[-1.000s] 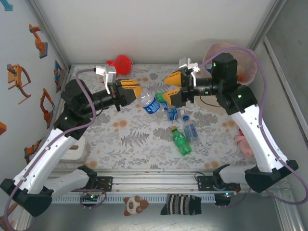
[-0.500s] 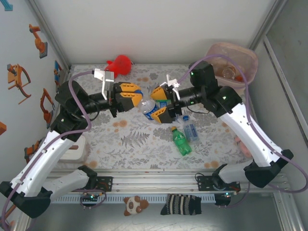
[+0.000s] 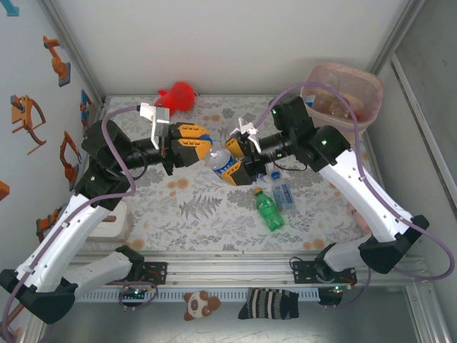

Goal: Put the plastic bottles in the bin

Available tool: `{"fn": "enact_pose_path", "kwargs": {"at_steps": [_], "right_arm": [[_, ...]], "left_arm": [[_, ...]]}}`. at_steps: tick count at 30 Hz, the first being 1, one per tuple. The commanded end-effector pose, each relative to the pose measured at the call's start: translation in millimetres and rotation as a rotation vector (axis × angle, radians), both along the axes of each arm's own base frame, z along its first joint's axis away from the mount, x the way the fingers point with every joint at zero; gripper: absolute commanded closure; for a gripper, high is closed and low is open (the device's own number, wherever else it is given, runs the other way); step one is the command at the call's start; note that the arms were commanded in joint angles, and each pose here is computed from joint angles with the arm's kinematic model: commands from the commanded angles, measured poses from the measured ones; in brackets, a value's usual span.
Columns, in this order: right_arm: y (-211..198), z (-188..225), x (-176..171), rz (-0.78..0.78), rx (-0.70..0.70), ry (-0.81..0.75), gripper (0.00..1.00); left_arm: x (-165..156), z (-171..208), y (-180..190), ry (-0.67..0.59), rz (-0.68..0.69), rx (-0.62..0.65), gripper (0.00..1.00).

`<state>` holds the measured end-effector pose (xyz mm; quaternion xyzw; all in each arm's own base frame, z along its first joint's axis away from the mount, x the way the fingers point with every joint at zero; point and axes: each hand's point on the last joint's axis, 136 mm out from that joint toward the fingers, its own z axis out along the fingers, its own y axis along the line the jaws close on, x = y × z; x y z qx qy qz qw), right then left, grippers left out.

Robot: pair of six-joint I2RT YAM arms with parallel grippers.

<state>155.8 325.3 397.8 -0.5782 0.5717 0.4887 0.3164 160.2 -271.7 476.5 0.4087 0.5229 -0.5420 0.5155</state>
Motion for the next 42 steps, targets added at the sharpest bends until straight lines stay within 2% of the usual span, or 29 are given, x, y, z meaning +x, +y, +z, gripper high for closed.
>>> {"fn": "enact_pose_path", "kwargs": {"at_steps": [1, 11, 15, 18, 22, 26, 32, 37, 42], "right_arm": [[0, 10, -7, 0.028, 0.021, -0.016, 0.37], [-1, 15, -10, 0.028, 0.024, -0.011, 0.45], [-1, 16, -9, 0.023, 0.026, -0.017, 0.46], [-2, 17, -9, 0.014, 0.026, -0.023, 0.47], [-3, 18, -5, -0.010, 0.020, -0.039, 0.48], [-4, 19, 1, -0.054, 0.007, -0.063, 0.48], [-12, 23, 28, -0.188, -0.020, -0.072, 0.47], [-32, 32, 70, -0.380, -0.032, -0.032, 0.48], [-72, 45, 121, -0.635, -0.027, 0.022, 0.48]], "left_arm": [[-13, 15, 5, -0.075, -0.018, -0.030, 1.00], [-10, 15, 6, -0.074, 0.007, -0.032, 0.97], [-7, 16, 8, -0.074, 0.029, -0.037, 0.85], [-6, 16, 10, -0.075, 0.051, -0.042, 0.65], [-5, 19, 16, -0.082, 0.094, -0.053, 0.47], [-1, 21, 25, -0.096, 0.169, -0.071, 0.38], [2, 21, 37, -0.112, 0.253, -0.090, 0.34], [3, 19, 38, -0.105, 0.265, -0.089, 0.34], [7, 14, 36, -0.085, 0.267, -0.079, 0.34]]}}
